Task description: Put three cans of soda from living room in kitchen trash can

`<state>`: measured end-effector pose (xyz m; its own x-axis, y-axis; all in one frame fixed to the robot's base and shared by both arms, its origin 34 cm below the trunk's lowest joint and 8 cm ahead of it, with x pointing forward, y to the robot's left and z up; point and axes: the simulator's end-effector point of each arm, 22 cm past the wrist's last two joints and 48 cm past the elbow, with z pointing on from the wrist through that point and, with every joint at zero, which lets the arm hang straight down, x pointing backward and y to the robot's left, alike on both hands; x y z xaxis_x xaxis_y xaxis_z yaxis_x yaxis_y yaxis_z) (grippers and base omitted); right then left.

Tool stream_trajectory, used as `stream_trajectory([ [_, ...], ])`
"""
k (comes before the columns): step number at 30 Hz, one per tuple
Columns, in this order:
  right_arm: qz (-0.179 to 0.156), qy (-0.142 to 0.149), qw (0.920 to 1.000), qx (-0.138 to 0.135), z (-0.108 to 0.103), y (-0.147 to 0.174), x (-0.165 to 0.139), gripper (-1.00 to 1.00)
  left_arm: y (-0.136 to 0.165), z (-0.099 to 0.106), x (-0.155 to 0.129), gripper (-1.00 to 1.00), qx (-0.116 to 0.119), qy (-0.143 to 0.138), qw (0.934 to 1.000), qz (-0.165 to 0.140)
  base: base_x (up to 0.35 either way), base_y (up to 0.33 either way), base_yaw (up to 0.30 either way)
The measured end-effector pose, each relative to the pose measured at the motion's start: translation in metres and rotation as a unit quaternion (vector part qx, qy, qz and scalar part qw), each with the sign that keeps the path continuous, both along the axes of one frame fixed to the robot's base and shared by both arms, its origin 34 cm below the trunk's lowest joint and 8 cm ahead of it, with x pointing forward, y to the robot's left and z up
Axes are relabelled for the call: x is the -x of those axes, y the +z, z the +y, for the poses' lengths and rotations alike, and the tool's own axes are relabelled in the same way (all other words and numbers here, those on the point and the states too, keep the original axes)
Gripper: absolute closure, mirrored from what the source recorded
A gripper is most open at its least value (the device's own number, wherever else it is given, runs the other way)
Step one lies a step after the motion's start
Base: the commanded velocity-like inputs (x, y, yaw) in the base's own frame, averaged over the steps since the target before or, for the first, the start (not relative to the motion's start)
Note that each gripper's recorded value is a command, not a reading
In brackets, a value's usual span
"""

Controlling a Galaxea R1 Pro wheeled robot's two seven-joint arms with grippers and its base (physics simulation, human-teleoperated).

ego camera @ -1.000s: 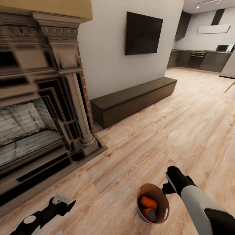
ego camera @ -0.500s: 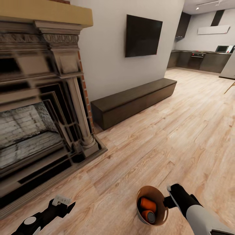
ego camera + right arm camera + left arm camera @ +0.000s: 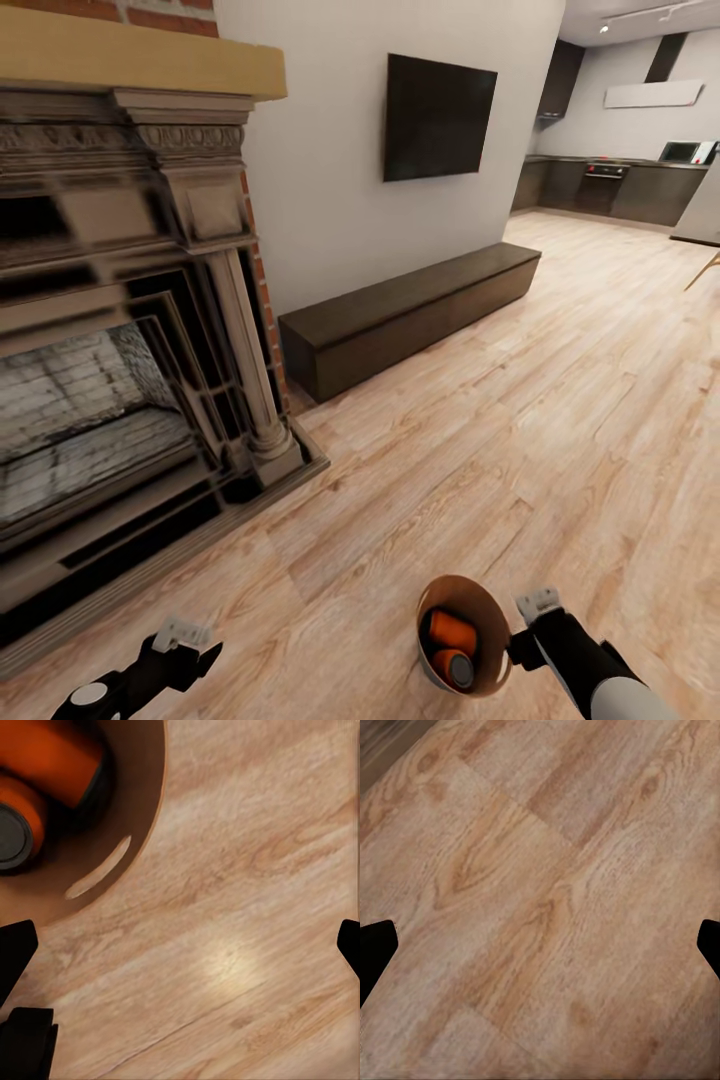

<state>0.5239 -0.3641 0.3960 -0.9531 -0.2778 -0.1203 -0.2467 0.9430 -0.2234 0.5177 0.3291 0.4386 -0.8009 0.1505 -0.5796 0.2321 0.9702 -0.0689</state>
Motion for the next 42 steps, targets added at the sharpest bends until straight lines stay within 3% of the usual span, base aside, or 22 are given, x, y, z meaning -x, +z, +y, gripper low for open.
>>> stream_trajectory([
  [8, -0.017, 0.019, 0.9996, -0.008, 0.0, 0.002, 0.024, -1.0, 0.004, 0.004, 0.011, -1.0, -0.003, 0.008, 0.9999, 0.013, 0.0, 0.0, 0.0],
  [16, -0.025, 0.027, 0.9993, -0.009, -0.01, 0.01, 0.044, -1.0, 0.0, 0.022, 0.034, -1.0, -0.018, 0.024, 0.9989, 0.037, 0.0, 0.0, 0.0],
  [18, -0.02, 0.027, 0.9994, -0.009, -0.015, 0.008, 0.064, -1.0, -0.006, 0.035, 0.049, -1.0, -0.032, 0.036, 0.9976, 0.05, 0.0, 0.0, 0.0],
  [26, -0.046, 0.044, 0.9978, -0.021, -0.015, 0.018, 0.078, -1.0, -0.009, 0.049, 0.08, -1.0, -0.052, 0.056, 0.9953, 0.059, 0.0, 0.0, 0.0],
  [32, -0.028, 0.046, 0.9984, -0.021, -0.021, 0.022, 0.114, -1.0, 0.001, 0.052, 0.083, -1.0, -0.056, 0.059, 0.9954, 0.051, 0.0, 0.0, 0.0],
  [36, -0.028, 0.048, 0.9983, -0.018, -0.028, 0.029, 0.121, -1.0, 0.011, 0.054, 0.081, -1.0, -0.058, 0.059, 0.9959, 0.037, 0.0, 0.0, 0.0],
  [42, -0.009, 0.051, 0.9977, -0.043, -0.022, 0.033, 0.146, -1.0, 0.015, 0.073, 0.107, -1.0, -0.075, 0.064, 0.9943, 0.04, 0.0, 0.0, 0.0],
])
